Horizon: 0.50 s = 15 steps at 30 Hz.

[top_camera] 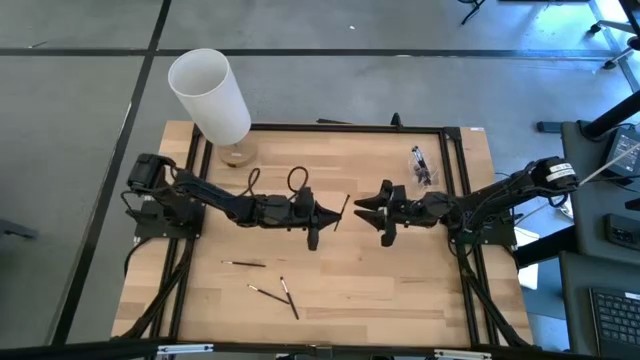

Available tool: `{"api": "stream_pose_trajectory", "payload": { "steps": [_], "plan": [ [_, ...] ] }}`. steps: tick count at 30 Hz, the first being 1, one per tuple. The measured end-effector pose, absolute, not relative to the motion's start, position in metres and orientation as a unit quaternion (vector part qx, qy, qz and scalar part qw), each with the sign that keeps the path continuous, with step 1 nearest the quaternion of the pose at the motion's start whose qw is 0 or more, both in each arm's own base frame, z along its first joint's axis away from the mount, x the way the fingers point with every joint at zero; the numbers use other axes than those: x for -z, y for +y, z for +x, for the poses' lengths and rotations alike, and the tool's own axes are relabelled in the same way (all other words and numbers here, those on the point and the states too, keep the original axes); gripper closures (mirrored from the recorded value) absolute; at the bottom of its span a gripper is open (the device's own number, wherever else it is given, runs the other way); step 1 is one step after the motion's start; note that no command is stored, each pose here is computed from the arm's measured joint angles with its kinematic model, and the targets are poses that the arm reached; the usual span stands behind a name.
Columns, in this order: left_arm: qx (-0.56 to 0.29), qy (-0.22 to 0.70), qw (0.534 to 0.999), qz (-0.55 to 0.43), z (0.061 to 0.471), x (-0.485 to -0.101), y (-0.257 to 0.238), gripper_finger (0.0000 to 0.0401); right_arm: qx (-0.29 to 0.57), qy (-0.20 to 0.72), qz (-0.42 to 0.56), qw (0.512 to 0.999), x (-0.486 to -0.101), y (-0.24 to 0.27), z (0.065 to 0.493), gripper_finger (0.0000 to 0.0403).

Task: Sort items
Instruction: Put the eyeshadow brush into the top section of the transparent organizer

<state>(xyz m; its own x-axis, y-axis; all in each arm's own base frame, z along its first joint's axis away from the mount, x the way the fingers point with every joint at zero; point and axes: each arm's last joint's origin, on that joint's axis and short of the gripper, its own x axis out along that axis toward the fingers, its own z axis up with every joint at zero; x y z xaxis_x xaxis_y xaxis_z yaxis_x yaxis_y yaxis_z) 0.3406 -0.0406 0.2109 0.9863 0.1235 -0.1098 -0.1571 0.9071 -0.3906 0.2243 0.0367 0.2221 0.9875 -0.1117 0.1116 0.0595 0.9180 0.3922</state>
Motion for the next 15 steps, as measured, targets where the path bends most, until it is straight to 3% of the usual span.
{"api": "stream_pose_trajectory", "payload": {
  "steps": [15],
  "plan": [
    [-0.038,0.042,0.976,-0.209,0.35,-0.193,-0.044,0.0379,0.071,-0.04,0.173,0.982,-0.209,0.039,0.242,0.0256]
  ]
}}
